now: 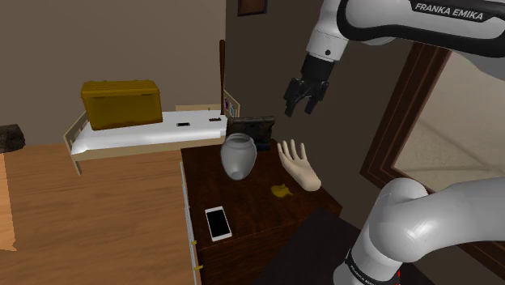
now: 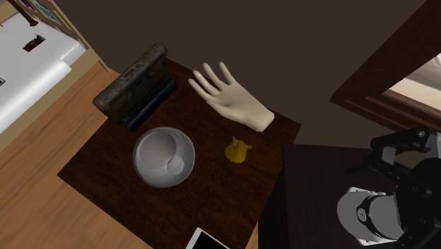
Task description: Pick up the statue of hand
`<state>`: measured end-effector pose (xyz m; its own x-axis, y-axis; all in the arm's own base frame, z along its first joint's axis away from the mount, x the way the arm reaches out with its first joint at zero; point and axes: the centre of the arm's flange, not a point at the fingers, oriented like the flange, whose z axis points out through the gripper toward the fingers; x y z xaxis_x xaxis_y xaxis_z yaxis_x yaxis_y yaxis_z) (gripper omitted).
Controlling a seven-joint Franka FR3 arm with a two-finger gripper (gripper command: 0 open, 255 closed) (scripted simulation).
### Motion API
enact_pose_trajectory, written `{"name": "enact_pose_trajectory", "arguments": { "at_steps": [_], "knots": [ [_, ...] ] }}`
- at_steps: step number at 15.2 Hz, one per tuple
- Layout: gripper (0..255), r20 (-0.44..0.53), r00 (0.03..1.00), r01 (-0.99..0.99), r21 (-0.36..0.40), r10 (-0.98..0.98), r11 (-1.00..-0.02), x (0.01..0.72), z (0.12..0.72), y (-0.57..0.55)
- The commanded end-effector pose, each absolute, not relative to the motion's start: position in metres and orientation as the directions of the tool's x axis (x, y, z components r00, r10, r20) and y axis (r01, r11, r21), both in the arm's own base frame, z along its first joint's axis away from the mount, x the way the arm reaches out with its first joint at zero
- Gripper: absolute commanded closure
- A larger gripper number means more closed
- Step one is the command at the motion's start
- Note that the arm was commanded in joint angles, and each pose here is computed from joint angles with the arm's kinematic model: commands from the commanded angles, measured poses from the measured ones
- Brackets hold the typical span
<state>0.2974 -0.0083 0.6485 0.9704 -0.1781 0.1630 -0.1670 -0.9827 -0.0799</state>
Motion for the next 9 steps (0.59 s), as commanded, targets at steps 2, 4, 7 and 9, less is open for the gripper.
{"name": "enact_pose_trajectory", "arguments": {
  "at_steps": [2, 4, 7, 9],
  "knots": [
    [0, 0.162, 0.971, -0.167, -0.080, -0.179, -0.983, 0.303, 0.640, -0.017],
    [0, 0.160, 0.971, -0.168, -0.079, -0.179, -0.983, 0.313, 0.622, -0.034],
    [0, 0.157, 0.971, -0.170, -0.078, -0.181, -0.982, 0.328, 0.596, -0.059],
    [0, 0.155, 0.971, -0.171, -0.078, -0.181, -0.982, 0.338, 0.578, -0.076]
  ]
}}
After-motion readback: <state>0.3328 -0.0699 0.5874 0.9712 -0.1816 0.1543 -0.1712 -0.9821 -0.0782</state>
